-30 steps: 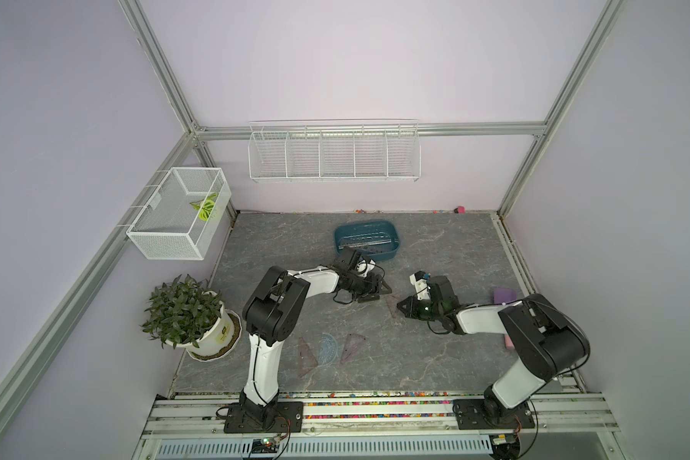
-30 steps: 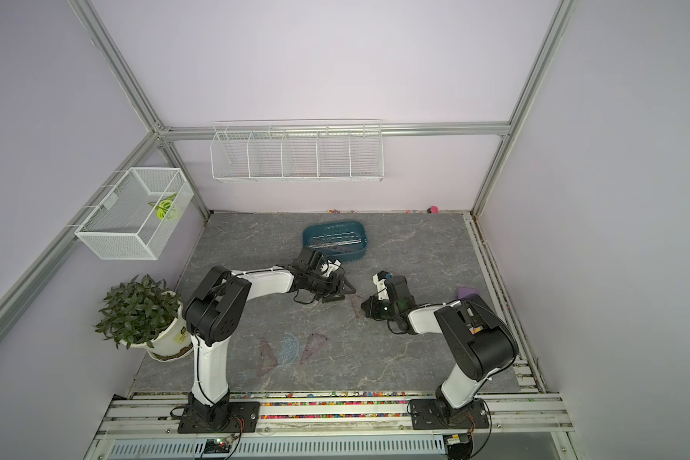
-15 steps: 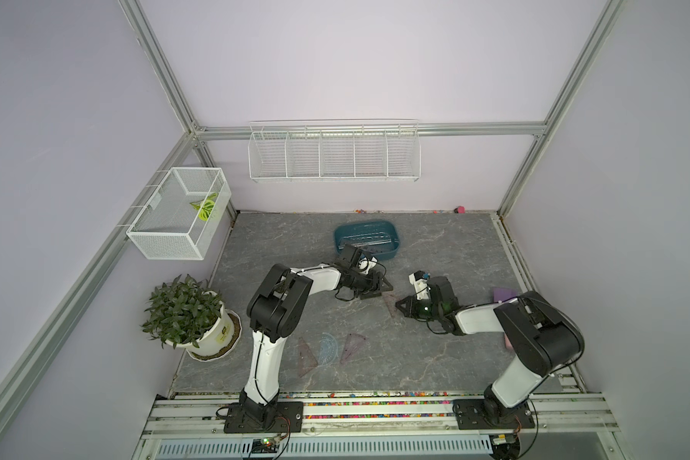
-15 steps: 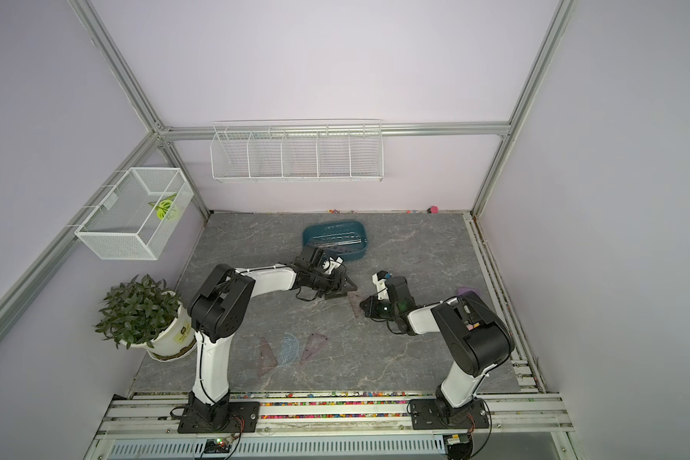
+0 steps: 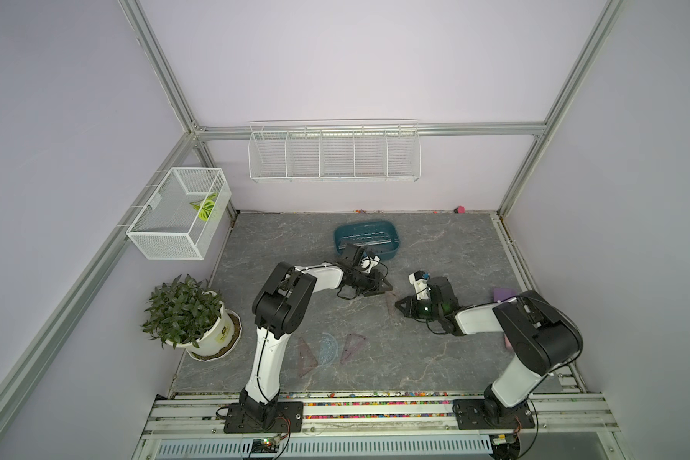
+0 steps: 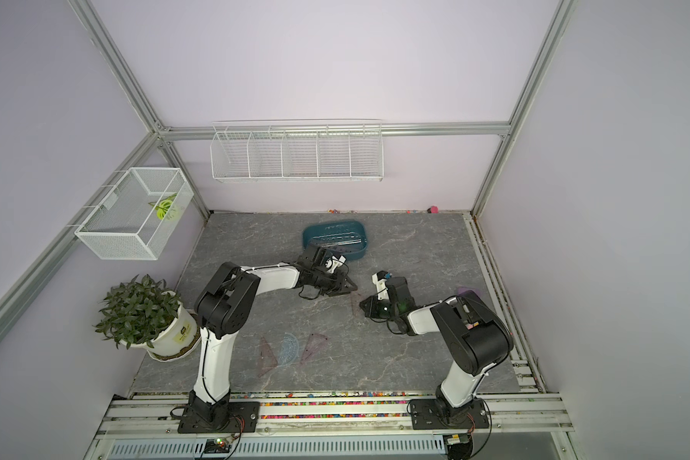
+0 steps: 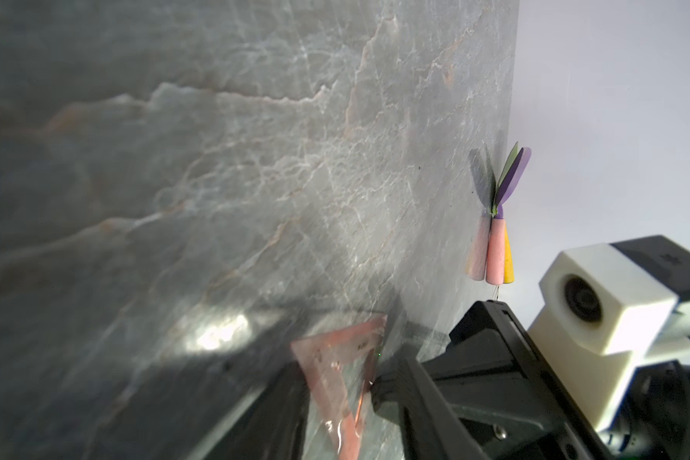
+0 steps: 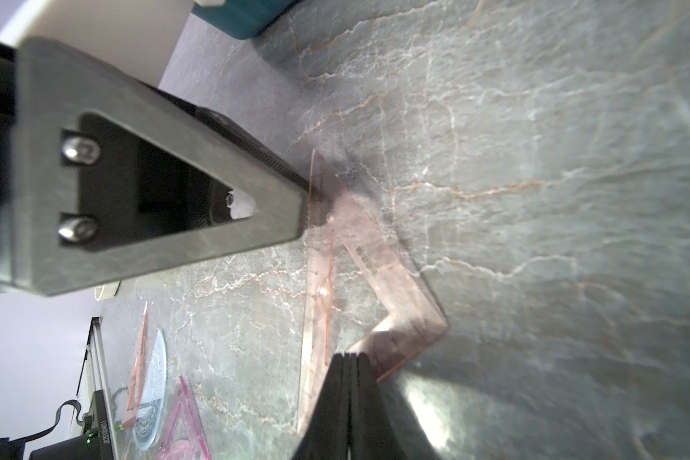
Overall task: Put the scattered rulers into the storage box
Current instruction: Pick up the ruler from the center of the board.
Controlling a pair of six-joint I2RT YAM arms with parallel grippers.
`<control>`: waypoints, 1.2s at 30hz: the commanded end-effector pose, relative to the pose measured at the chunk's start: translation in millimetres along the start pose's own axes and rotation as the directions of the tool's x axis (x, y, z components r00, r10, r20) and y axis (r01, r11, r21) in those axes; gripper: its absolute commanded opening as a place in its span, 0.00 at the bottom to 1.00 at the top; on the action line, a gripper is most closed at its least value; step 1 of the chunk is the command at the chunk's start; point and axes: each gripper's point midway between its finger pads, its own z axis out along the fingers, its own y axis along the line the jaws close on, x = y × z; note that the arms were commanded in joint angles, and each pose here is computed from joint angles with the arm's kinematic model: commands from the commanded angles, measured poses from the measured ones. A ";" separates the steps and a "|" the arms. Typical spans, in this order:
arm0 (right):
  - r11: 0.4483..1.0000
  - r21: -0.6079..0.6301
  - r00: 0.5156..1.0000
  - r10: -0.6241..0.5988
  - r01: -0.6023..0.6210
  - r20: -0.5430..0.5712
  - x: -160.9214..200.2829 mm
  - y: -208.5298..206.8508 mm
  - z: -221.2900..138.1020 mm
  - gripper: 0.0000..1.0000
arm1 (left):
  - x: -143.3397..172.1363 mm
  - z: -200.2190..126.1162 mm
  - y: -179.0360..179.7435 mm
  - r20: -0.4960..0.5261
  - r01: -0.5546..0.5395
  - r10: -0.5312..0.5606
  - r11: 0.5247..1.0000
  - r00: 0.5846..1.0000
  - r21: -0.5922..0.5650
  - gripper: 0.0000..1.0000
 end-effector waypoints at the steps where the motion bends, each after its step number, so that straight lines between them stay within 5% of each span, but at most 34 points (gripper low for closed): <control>1: 0.985 0.148 0.983 0.112 -0.091 -0.142 52.7 -42.2 -1.5 0.08 | 69.0 22.3 112.7 -0.114 0.145 -0.195 0.928 0.974 -0.343 0.37; 23: 0.988 0.131 0.987 0.096 -0.078 -0.131 42.5 -32.4 -10.5 0.08 | 68.4 28.8 98.7 -0.141 0.069 -0.121 0.943 0.982 -0.327 0.01; 30: 0.990 0.122 0.997 0.069 -0.063 -0.041 5.8 -19.9 -49.5 0.09 | 49.5 5.6 51.5 -0.087 0.029 -0.053 0.966 0.995 -0.257 0.00; 36: 0.991 0.116 0.997 0.071 -0.071 0.002 -8.0 -20.7 -67.6 0.09 | -0.5 -31.4 -11.3 0.060 0.018 -0.010 0.990 0.998 -0.136 0.00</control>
